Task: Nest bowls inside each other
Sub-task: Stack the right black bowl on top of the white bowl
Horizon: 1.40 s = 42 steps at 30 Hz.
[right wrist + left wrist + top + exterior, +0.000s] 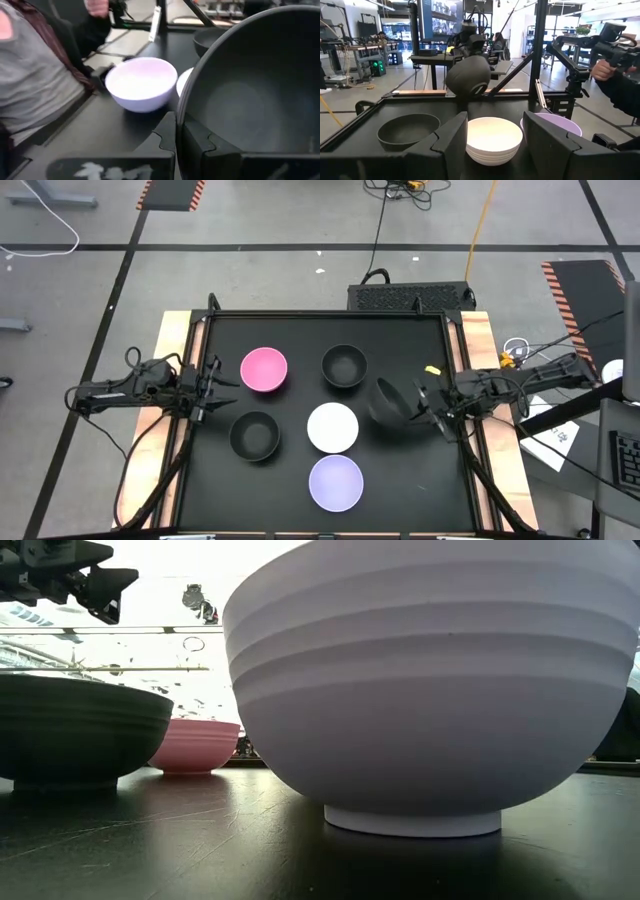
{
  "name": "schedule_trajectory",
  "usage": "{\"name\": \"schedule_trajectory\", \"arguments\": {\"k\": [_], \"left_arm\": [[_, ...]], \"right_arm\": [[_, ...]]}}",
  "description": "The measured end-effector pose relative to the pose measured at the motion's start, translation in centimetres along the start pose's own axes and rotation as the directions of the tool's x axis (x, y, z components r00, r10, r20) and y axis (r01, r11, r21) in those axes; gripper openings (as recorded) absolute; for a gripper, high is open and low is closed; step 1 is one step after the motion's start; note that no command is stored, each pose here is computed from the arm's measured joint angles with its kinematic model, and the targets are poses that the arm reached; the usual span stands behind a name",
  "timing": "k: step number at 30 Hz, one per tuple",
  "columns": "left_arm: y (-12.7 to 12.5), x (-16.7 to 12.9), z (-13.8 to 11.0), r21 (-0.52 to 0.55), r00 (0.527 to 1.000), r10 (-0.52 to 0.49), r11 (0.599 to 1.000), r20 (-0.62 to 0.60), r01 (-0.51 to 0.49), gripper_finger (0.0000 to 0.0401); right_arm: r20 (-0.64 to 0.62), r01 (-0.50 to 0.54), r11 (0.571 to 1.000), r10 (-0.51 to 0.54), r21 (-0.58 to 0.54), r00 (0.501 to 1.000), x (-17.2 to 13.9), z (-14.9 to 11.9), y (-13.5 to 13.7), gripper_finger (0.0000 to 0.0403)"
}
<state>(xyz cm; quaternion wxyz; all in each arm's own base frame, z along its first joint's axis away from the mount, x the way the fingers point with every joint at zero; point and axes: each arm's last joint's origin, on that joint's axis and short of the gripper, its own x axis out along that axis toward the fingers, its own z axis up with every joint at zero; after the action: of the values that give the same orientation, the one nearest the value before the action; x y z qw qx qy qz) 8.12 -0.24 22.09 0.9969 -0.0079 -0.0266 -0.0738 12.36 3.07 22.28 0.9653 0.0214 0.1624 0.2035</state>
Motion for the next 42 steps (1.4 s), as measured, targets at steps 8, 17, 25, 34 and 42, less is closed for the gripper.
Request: {"name": "schedule_trajectory", "arguments": {"k": [8, 17, 25, 34, 42], "left_arm": [[0.0, 0.0, 0.0, 0.013, 1.0, 0.002, 1.0, 0.0, -0.002, 0.0196], [0.0, 0.0, 0.0, 0.0, 1.0, 0.008, 1.0, -0.001, -0.008, 0.0196], [0.0, 0.0, 0.0, -0.004, 1.0, 0.008, 1.0, -0.001, -0.008, 0.0196], [0.0, 0.0, 0.0, -0.007, 1.0, 0.0, 1.0, -0.005, 0.0, 0.0196], [0.0, 0.0, -0.2, -0.009, 1.0, 0.0, 1.0, -0.018, 0.0, 0.0196]], "right_arm": [[-0.076, 0.016, 0.999, -0.013, 0.039, 0.997, 2.3, 0.9, -0.4, 0.0], [-0.114, -0.032, 0.999, 0.029, -0.019, 0.993, 4.9, 5.7, 0.2, 0.0], [-0.264, 0.057, 0.998, -0.062, -0.028, 0.962, 8.4, 8.0, 0.0, 0.0], [-0.334, 0.074, 0.997, -0.082, -0.037, 0.939, 10.3, 9.7, -0.1, 0.0], [-0.361, 0.075, 0.997, -0.082, -0.035, 0.929, 11.6, 10.7, -0.2, 0.0]]}}
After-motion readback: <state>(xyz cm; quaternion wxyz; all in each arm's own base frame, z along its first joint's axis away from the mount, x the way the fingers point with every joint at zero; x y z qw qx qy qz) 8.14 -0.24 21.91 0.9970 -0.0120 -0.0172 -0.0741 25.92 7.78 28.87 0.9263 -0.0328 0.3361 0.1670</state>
